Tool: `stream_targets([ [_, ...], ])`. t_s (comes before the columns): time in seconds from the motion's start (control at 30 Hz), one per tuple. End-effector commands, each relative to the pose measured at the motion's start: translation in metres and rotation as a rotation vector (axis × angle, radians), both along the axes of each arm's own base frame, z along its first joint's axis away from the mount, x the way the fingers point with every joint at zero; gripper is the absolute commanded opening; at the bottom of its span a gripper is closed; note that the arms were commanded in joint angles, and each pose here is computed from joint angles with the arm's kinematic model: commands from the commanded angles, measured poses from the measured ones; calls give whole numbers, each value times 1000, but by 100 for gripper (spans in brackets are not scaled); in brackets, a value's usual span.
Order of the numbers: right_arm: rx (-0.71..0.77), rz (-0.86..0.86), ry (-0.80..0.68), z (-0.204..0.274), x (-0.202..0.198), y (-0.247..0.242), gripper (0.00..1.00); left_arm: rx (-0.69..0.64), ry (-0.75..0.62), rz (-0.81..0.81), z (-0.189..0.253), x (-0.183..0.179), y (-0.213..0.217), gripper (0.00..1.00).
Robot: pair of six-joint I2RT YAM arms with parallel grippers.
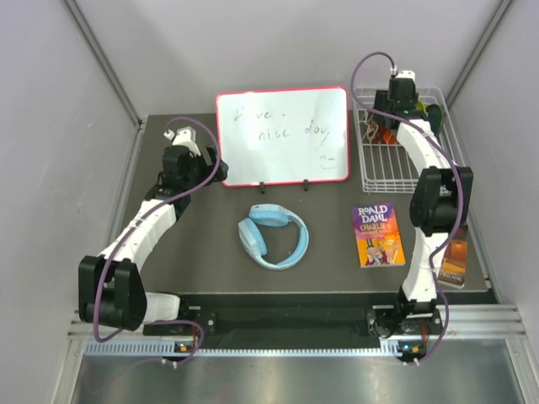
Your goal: Unload the plates from the dish rack
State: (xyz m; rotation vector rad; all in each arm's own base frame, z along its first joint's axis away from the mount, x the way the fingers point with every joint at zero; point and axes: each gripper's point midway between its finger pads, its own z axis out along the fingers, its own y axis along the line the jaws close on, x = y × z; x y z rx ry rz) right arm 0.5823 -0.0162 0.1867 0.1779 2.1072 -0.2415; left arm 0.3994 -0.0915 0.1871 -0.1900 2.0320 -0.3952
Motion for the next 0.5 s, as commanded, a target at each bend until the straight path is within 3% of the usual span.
stream_targets([
  [0.0,38,34,-48,11,25,-4,69,2,-103,-21,27,15,-5,91],
  [0.17,54,52,-41,1,41,-8,59,18,-91,-17,20,17,-4,91],
  [0.33,69,59,-41,-9,52,-4,57,34,-84,-14,13,18,-2,91],
  [0.47,76,83,-37,-18,57,0,47,38,-85,-12,12,18,-1,91],
])
